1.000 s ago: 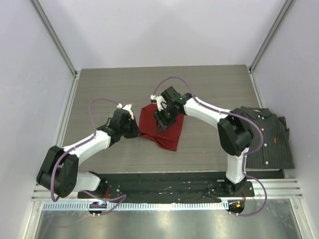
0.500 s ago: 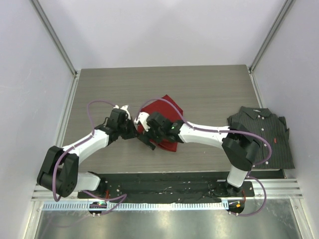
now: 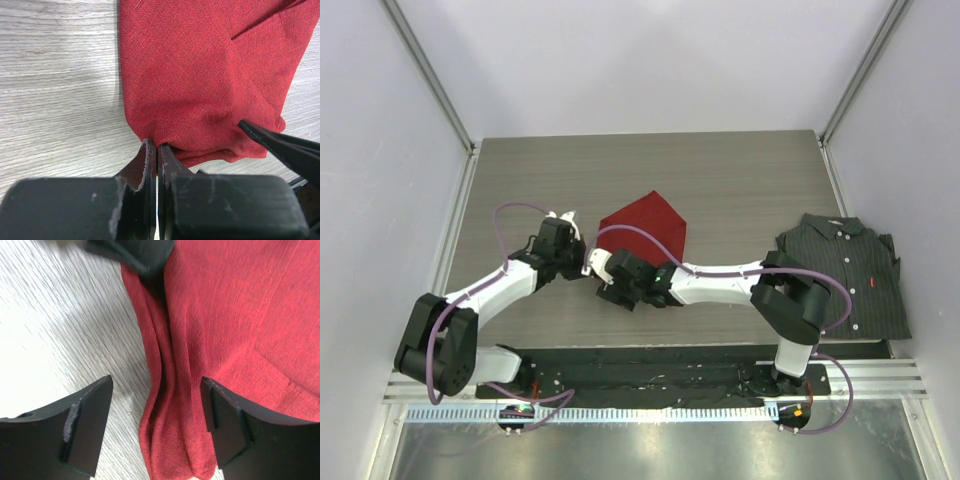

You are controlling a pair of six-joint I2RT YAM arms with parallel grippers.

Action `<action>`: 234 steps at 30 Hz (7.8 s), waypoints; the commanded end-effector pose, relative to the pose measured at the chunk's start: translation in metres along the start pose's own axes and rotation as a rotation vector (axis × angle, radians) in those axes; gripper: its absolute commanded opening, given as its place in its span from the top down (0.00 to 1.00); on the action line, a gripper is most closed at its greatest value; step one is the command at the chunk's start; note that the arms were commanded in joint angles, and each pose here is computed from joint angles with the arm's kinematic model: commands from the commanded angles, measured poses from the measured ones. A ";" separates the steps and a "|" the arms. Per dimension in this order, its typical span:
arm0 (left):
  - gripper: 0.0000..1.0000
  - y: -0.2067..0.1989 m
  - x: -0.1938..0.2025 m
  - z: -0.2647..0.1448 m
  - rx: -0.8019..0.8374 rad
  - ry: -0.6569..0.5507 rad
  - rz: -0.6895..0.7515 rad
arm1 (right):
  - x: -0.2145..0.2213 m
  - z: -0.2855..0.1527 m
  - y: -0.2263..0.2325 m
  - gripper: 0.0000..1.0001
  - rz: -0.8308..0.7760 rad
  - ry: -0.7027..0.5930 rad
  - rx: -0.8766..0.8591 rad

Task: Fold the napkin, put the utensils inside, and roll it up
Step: Roll the napkin with the utensil

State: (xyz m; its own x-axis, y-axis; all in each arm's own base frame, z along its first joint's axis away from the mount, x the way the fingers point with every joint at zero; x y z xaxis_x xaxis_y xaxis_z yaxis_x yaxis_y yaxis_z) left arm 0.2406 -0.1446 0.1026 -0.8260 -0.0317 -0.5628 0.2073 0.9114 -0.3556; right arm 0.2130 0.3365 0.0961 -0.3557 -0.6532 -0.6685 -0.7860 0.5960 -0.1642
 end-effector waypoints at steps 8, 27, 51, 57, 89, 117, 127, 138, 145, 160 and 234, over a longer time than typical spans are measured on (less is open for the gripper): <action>1.00 -0.004 -0.011 -0.004 0.025 -0.031 -0.011 | 0.015 0.013 -0.007 0.45 -0.009 -0.006 0.078; 0.23 0.024 0.008 -0.046 -0.161 -0.259 -0.043 | -0.006 -0.005 0.005 0.99 0.205 0.337 -0.285; 0.14 0.007 0.016 -0.050 0.104 -0.481 0.157 | 0.008 0.025 -0.036 0.99 0.652 0.533 -0.784; 0.14 0.001 0.011 -0.044 0.142 -0.518 0.251 | 0.020 0.034 -0.042 0.99 0.720 0.576 -0.841; 0.23 -0.026 -0.003 -0.010 0.195 -0.520 0.458 | 0.044 0.057 -0.064 0.99 0.856 0.650 -0.898; 0.45 -0.027 -0.012 0.002 0.142 -0.521 0.504 | 0.048 0.060 -0.063 0.99 0.872 0.663 -0.919; 0.63 -0.023 -0.010 0.015 0.104 -0.436 0.493 | 0.048 0.060 -0.066 0.99 0.879 0.658 -0.918; 1.00 -0.005 -0.008 0.033 -0.074 -0.243 0.398 | 0.022 0.044 -0.084 0.68 0.837 0.536 -0.760; 1.00 0.000 -0.001 0.041 -0.130 -0.146 0.322 | 0.012 0.018 -0.100 0.55 0.783 0.377 -0.558; 1.00 0.001 -0.006 0.038 -0.138 -0.091 0.274 | 0.010 -0.028 -0.092 0.31 0.541 0.137 -0.352; 1.00 0.028 -0.018 0.044 -0.227 0.064 0.184 | -0.006 -0.062 -0.043 0.49 0.691 0.265 -0.563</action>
State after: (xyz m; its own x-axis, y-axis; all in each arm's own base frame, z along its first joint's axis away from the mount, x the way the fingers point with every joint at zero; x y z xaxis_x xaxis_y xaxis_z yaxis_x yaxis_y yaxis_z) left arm 0.2841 -0.1466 0.0737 -0.8077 0.1507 -0.5700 0.2638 0.9570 -0.1209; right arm 0.2392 0.2668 0.1609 -0.8779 -0.3182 -0.3578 -0.4781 0.6233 0.6188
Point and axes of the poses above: each gripper's point midway between its finger pads, its own z axis out along the fingers, its own y axis along the line the jaws close on, x = y × z, the point moved 6 cm from there along -z, back along the fingers, and after that the axes turned 13 degrees about z, right-handed, at the moved point
